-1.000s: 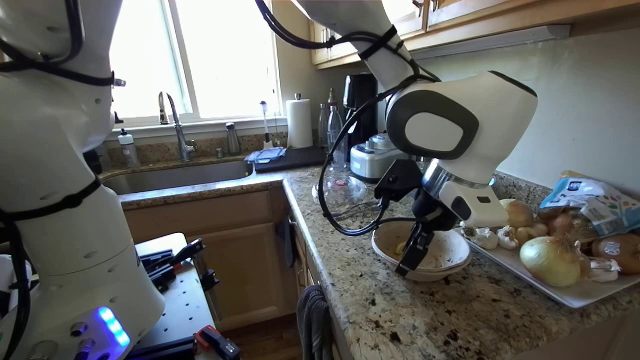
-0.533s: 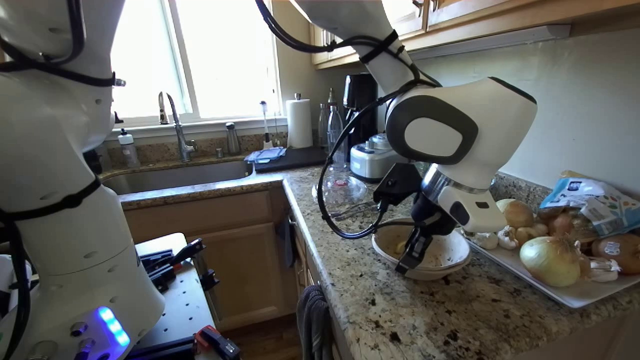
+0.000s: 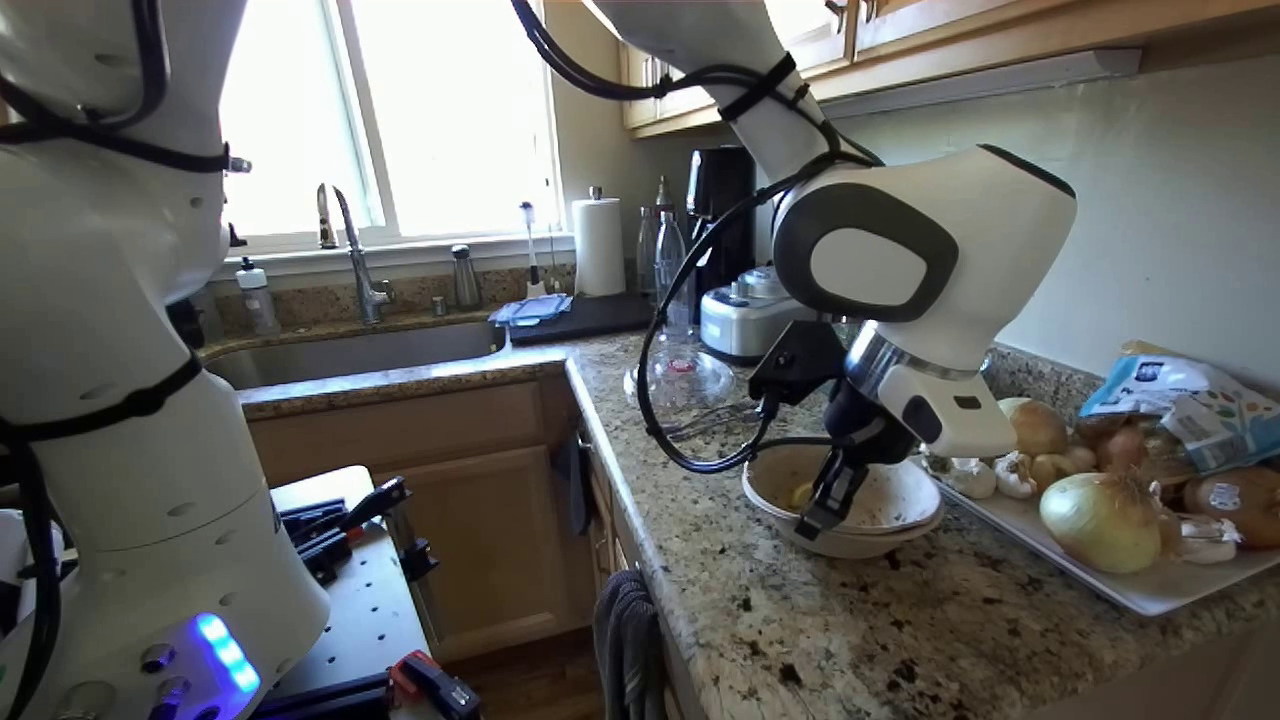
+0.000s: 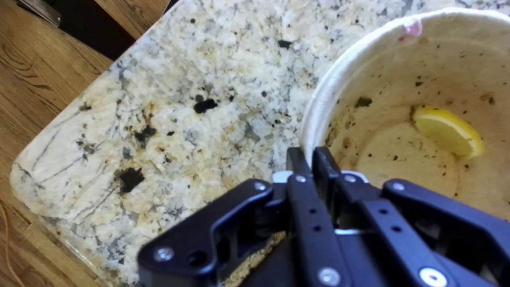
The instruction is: Pick the forks from the bowl and put it on the counter, then unstack the bowls
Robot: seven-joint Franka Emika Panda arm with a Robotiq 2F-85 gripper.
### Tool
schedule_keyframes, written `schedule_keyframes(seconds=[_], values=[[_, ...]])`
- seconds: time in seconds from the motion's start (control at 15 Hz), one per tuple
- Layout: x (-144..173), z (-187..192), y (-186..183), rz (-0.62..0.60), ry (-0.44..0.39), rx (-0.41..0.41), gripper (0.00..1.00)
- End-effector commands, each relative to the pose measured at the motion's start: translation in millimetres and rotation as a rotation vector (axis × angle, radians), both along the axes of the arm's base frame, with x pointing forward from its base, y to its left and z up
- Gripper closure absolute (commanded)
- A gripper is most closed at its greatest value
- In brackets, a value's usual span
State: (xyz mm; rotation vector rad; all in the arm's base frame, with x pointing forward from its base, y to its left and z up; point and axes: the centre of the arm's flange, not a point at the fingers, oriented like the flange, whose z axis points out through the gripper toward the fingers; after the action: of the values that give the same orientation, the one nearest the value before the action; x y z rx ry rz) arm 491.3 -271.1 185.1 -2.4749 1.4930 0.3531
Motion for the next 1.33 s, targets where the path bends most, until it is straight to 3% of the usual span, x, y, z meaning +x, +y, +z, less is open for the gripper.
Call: schedule_keyframes(seconds=[0.0,0.13,0.2,0.4,1.0,1.07,1.2,1.27], values=[[-11.5,3.8,3.8,-0.011,0.012,-0.008,0.92],[-11.7,3.4,4.9,0.008,0.019,-0.006,0.91],[-11.9,3.3,5.8,0.012,0.02,-0.011,0.65],[-12.5,7.5,6.7,0.026,0.019,-0.016,0.59],[-10.0,9.5,8.5,0.045,0.023,-0.035,0.02],[-8.8,9.9,8.0,0.047,0.02,-0.038,0.02],[-5.6,10.8,7.0,0.048,0.018,-0.043,0.3],[-3.8,11.8,6.7,0.049,0.015,-0.046,0.35]])
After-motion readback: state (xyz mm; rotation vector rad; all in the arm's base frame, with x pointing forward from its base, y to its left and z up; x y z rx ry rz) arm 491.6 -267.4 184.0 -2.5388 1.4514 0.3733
